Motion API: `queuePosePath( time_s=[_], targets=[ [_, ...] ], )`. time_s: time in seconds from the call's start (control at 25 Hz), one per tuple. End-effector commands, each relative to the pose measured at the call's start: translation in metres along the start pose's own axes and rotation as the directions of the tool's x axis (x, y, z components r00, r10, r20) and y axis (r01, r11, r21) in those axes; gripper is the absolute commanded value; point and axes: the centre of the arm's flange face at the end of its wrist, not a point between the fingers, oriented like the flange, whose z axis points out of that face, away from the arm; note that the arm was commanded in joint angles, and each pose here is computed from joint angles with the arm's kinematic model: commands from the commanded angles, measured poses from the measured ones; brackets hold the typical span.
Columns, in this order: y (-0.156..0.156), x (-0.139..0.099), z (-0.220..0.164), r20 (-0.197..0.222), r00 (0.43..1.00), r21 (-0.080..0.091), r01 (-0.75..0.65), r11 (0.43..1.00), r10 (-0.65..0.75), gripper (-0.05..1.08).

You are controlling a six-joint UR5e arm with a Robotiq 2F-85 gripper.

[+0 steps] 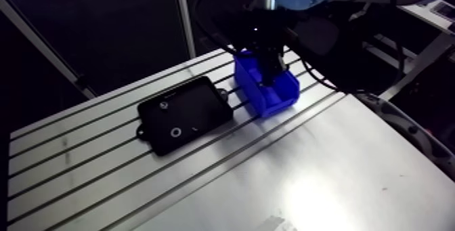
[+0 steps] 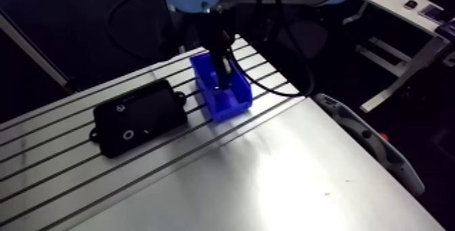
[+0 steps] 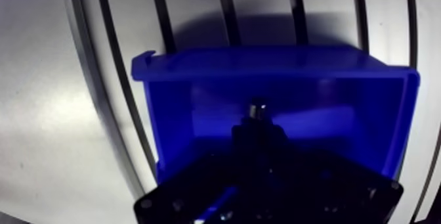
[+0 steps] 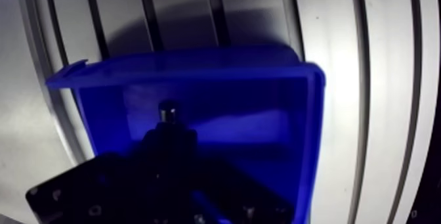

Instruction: Pick up the M10 bolt from the tray and put it into the blue bin.

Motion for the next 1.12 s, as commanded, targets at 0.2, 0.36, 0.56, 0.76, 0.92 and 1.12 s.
queuePosePath(
  time_s=[0.2,0.36,0.56,0.76,0.92,1.12],
  targets=[
    [0.001,0.0,0.01,0.024,1.0,0.005,-0.005,1.0,0.005,0.88],
    [0.0,0.0,0.01,0.024,1.0,0.005,-0.005,1.0,0.005,0.54],
    [0.0,0.002,0.011,0.024,1.0,0.007,-0.003,1.0,0.003,0.26],
    [-0.005,0.003,0.01,0.035,0.999,0.013,0.001,1.0,-0.002,0.01],
    [-0.009,0.001,-0.009,0.063,0.998,-0.006,0.0,1.0,0.001,0.01],
    [-0.022,0.003,-0.052,0.07,0.997,-0.039,-0.02,0.999,0.022,0.01]
  ],
)
